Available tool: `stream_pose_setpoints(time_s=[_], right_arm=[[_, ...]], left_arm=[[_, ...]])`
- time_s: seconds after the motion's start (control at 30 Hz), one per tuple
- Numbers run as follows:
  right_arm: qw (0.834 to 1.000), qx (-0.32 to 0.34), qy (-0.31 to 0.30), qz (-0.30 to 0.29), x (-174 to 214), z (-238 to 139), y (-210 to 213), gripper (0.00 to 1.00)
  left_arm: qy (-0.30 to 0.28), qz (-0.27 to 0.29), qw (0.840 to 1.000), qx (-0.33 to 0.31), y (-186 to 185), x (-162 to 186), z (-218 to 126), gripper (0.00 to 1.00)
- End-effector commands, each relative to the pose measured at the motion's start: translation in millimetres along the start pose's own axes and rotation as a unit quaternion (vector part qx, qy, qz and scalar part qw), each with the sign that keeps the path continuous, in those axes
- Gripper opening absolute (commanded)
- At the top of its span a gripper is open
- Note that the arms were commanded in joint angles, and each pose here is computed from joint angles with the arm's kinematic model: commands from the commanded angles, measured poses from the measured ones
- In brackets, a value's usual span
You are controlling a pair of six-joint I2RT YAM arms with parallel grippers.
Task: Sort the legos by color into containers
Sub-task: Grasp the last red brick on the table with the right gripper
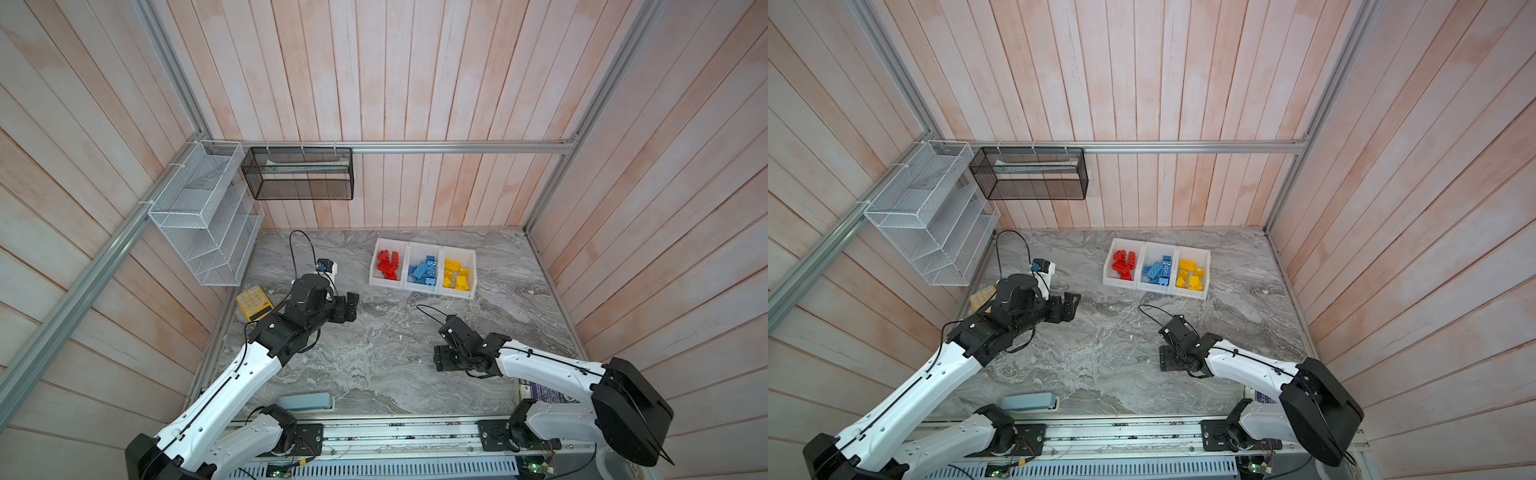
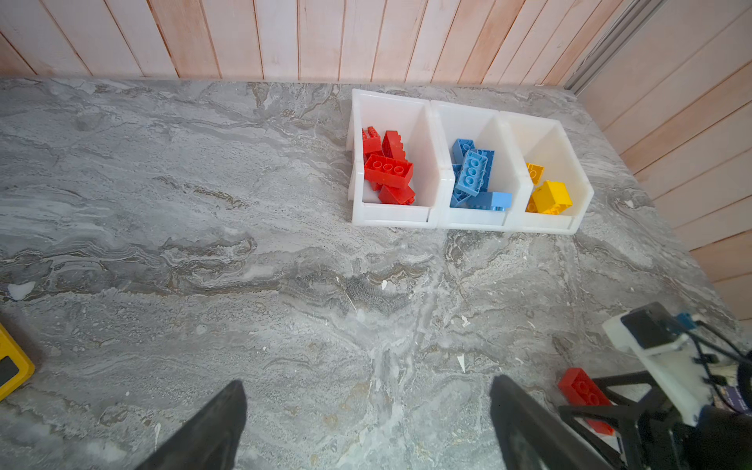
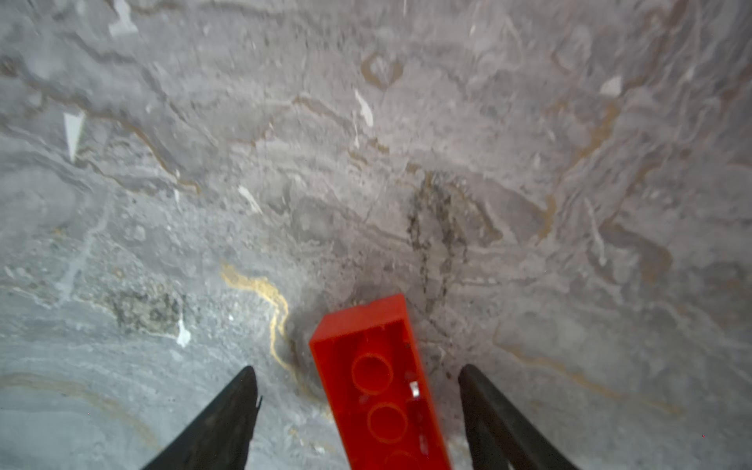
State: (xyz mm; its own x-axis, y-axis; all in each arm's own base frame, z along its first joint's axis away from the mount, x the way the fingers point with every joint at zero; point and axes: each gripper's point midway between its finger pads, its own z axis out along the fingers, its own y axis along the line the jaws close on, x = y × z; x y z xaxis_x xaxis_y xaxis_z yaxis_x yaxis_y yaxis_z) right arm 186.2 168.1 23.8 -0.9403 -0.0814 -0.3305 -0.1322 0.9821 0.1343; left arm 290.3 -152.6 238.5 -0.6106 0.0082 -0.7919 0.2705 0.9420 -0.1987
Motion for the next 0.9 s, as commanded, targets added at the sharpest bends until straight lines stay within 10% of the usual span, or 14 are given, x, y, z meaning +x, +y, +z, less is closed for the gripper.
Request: stream_pose_setpoints(time_s=[0.0,0.87], right_arm=[[1.0,0.025,0.017,0.005,17.8,-4.8,-10.0,0.76],[0.996,0.073,0.014,-0.038,8.8,4.6,-4.8,0.28]], left_arm=[[-0.008,0.006,1.0,-0.001,1.5,1.4,-2.3,0.95],[-0.034,0.002,0.999,-0.007,5.6,-4.8,-13.3,0.95]])
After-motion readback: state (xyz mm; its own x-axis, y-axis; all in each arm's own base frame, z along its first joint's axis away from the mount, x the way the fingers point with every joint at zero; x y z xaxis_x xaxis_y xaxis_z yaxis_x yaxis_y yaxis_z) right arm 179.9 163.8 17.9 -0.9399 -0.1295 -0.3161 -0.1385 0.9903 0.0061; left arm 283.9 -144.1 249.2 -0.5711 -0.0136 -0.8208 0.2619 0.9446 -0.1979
